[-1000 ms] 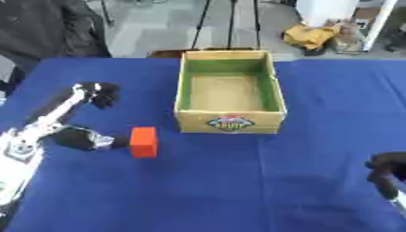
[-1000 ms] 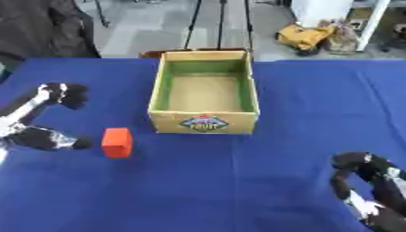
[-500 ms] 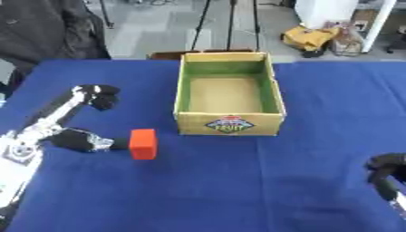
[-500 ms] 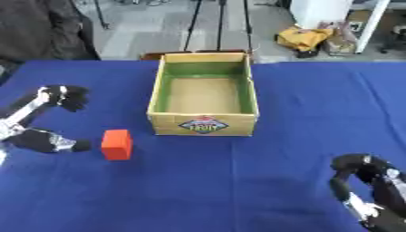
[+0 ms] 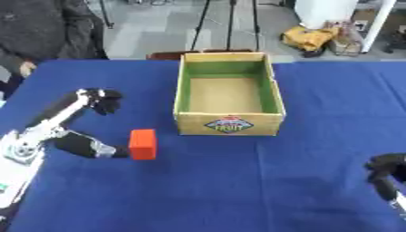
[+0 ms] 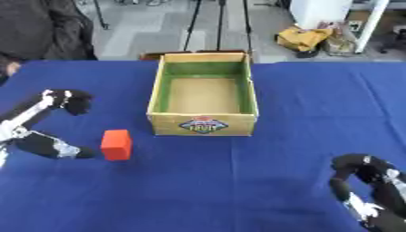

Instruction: Pick up objects on the table and place them in the box.

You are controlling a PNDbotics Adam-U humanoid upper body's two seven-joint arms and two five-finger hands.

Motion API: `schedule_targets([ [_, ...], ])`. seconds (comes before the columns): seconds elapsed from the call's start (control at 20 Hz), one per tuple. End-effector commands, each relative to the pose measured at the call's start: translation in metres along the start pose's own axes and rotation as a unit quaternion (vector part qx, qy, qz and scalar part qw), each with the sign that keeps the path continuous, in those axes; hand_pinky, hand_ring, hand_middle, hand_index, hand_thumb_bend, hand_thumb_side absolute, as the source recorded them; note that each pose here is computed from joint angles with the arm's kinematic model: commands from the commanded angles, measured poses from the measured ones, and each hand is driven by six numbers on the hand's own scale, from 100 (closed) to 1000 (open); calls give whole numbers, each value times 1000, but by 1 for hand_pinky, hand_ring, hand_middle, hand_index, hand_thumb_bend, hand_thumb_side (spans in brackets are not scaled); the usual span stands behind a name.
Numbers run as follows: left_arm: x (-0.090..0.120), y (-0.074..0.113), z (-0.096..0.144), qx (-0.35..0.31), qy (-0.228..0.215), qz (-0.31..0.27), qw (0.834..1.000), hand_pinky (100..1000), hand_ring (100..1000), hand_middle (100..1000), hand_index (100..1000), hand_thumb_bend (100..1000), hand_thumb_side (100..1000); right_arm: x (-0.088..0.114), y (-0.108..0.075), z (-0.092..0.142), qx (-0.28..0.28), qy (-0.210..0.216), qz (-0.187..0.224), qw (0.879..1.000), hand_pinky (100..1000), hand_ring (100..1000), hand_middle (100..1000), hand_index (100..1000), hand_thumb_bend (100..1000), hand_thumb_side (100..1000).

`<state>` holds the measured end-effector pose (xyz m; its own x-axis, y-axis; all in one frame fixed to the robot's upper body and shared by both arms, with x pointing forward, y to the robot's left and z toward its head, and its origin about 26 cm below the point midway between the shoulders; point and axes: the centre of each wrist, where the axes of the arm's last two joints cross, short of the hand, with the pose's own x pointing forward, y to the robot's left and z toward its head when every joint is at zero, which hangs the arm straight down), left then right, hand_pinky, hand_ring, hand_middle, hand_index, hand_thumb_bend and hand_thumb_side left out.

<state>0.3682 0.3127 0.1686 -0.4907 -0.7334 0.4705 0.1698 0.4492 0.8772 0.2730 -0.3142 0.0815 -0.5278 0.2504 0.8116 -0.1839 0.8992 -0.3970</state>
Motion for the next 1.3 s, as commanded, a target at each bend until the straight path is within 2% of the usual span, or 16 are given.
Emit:
schedule_targets([
  [0.05,7,16,-4,-11,-1,-48,999,687,682,660,846,847,261,7,-7,-4,5,-10,12,1000,755,504,412,693,446,457],
  [0.7,13,13,-43,-41,19,-135,990,650,650,631,813,831,184,7,-6,-4,6,-10,10,1000,754,504,412,693,448,457],
  [1.05,12,9,-55,-62,29,-179,982,632,633,574,790,827,166,7,-5,-4,7,-11,9,1000,754,504,412,693,450,456],
  [1.3,9,4,-61,-74,35,-196,977,634,633,573,785,826,158,7,-5,-4,7,-11,9,1000,754,504,412,693,451,456],
])
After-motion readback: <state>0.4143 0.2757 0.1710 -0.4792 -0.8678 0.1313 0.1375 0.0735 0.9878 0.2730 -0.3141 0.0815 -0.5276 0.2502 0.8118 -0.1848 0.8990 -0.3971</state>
